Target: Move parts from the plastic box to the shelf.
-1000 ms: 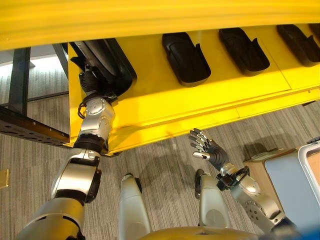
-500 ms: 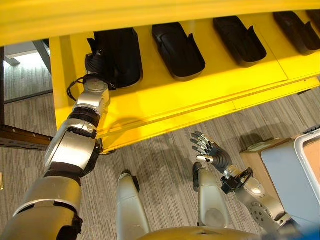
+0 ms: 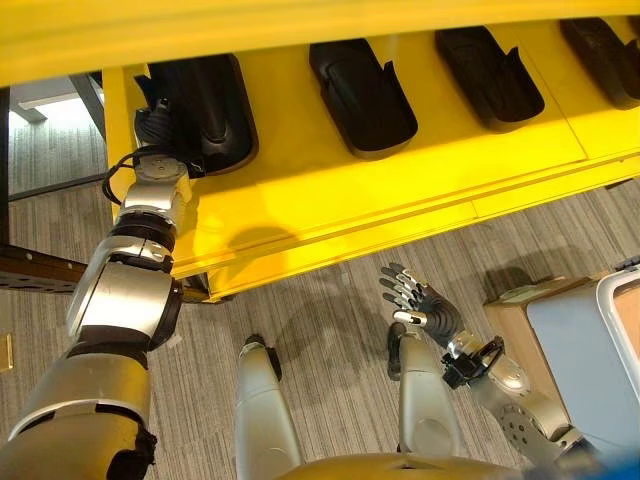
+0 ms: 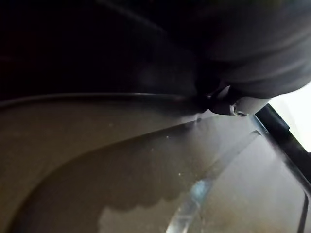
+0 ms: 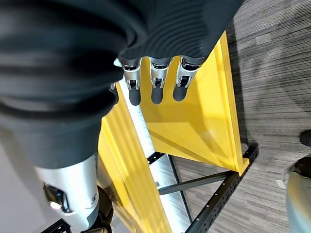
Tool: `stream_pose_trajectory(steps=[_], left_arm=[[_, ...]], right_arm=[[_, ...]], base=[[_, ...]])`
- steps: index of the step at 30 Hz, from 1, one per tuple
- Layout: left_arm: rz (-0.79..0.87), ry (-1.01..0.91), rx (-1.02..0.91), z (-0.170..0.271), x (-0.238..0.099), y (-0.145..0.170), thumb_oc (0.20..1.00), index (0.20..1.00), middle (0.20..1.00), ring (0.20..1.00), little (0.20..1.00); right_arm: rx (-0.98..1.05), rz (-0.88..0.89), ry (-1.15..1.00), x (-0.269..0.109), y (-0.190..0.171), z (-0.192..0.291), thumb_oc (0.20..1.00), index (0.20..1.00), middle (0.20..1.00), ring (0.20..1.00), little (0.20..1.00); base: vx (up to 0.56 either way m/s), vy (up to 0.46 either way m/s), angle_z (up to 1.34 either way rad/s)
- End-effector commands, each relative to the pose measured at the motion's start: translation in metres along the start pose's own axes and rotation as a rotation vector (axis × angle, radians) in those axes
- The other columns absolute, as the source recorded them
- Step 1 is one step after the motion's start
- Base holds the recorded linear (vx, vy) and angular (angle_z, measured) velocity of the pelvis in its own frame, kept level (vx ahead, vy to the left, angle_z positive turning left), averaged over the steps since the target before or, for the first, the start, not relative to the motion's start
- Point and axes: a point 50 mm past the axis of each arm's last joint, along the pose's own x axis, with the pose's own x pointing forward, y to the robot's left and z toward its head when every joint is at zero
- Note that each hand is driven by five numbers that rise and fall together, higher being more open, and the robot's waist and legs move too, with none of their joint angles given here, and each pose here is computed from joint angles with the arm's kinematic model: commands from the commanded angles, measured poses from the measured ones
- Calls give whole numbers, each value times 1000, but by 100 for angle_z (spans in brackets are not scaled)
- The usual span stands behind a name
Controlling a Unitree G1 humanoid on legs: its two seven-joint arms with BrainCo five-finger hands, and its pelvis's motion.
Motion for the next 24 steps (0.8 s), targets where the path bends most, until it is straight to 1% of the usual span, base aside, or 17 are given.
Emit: stream_pose_trajectory(steps=[1,6,9,17,24], left_arm=[[102,-72,-45,18,8,36,200,200,200,200,200],[93,-67,-33,15,8,33,200,200,200,200,200],[84,-74,31,15,8,31,200,200,200,200,200],[46,-72,103,7,4,17,200,200,200,200,200],[21,-41,83,-9,-1,8,200,200,200,200,200]], right_arm=[[2,31,-69,-7,-1,14,1000,1000,1000,1000,1000],[5,31,-70,-8,-1,14,1000,1000,1000,1000,1000],[1,27,-69,-9,-3,15,1000,1000,1000,1000,1000],[5,37,-65,-10,-2,14,1000,1000,1000,1000,1000],[2,36,-67,-10,-3,14,1000,1000,1000,1000,1000]], base=[[0,0,0],[0,0,0],[0,0,0],[0,0,0],[0,0,0]])
